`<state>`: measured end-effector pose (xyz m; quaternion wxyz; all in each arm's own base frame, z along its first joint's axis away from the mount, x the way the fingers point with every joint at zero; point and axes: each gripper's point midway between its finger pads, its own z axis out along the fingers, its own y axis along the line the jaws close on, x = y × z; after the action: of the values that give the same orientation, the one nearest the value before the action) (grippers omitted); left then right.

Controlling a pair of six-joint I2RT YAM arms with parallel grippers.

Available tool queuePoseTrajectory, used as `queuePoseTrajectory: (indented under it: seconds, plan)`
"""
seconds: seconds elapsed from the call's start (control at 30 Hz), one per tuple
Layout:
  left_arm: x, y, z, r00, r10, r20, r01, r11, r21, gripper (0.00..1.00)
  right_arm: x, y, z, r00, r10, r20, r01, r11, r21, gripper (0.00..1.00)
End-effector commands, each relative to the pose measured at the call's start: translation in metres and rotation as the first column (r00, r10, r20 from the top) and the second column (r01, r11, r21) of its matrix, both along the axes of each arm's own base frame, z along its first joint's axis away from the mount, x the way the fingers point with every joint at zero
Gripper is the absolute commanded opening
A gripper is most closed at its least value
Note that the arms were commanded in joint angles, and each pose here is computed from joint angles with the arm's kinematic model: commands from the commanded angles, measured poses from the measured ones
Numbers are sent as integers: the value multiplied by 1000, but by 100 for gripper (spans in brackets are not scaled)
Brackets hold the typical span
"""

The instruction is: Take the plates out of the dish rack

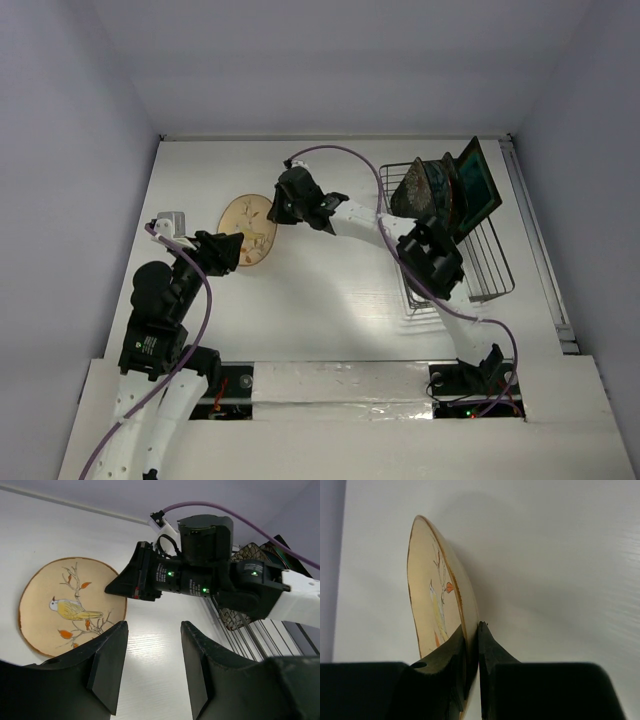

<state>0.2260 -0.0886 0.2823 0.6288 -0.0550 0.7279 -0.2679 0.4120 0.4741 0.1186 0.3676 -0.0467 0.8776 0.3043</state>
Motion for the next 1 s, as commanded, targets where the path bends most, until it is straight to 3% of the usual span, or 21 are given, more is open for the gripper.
queuePoseTrajectory:
  seconds: [0.0,0.2,0.37,0.47,0.53,0.77,0.97]
  plan:
    - [-2,1,21,998,1,62,0,1000,-16,43,22,43,140,989,-50,136,-13,905,425,0]
    - [-2,0,20,998,-5,62,6,1000,-16,43,23,60,69,998,-64,-24,68,910,410,1]
    - [-2,-1,20,998,-8,62,9,1000,-16,43,22,64,34,993,-65,-96,98,910,402,32]
    - [-1,-1,19,998,-10,60,11,1000,-15,43,16,71,29,992,-24,-124,75,902,426,44]
    - [-2,-1,19,998,-10,59,11,1000,-15,43,15,73,28,991,-14,-130,70,896,439,51]
    - [-2,-3,20,998,-17,62,18,1000,-16,43,13,55,30,994,-51,-96,83,928,364,94]
    - [-2,-3,19,998,-17,60,18,1000,-16,43,21,19,66,990,-132,45,119,967,227,100]
